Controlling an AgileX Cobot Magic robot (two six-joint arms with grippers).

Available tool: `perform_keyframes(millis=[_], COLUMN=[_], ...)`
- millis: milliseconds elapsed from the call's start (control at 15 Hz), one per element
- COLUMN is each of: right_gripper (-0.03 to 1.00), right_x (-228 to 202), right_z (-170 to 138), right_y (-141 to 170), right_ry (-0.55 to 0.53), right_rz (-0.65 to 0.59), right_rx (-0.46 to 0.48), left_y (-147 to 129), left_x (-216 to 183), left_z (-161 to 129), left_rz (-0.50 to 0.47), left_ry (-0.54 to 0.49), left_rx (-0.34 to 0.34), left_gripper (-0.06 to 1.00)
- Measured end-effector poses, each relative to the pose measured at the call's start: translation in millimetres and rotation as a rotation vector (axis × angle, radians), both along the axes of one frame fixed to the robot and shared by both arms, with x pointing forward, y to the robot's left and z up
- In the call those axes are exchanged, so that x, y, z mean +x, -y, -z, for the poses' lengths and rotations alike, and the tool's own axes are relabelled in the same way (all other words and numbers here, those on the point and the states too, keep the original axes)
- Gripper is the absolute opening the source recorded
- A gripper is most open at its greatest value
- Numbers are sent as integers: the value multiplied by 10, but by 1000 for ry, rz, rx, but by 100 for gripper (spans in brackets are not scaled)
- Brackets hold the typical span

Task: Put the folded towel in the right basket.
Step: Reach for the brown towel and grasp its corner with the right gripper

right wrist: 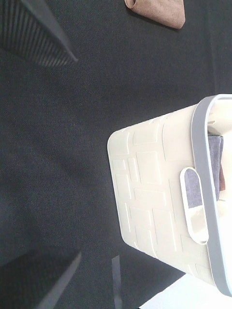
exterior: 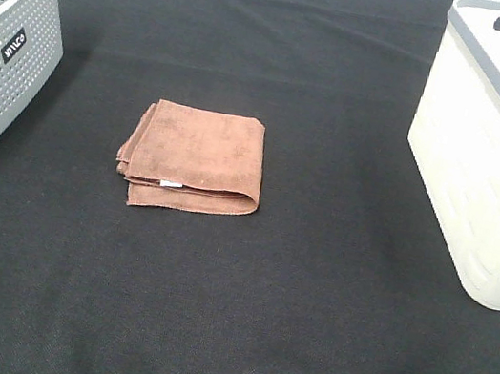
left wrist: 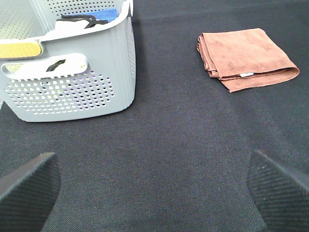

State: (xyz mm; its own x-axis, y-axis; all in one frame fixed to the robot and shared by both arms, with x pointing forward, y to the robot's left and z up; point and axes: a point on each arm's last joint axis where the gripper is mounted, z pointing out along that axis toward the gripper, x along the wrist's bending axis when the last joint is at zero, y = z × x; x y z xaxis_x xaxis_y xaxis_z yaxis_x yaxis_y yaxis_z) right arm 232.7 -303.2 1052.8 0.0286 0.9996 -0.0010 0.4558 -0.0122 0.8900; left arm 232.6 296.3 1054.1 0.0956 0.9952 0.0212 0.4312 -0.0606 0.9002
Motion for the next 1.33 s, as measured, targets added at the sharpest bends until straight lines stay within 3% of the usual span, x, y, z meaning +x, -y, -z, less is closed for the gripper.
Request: perform_keyframes(millis=[1333], right_gripper=[97], right_x=[0], right_z=[0], right_y=[0], right_ry=[0], right_rz=[-3], right_rx=[-5], left_y=[0], left_x=[0], left_z=[0], left_rz=[0], left_ry=[0], left_rx=[0], left_gripper=[98])
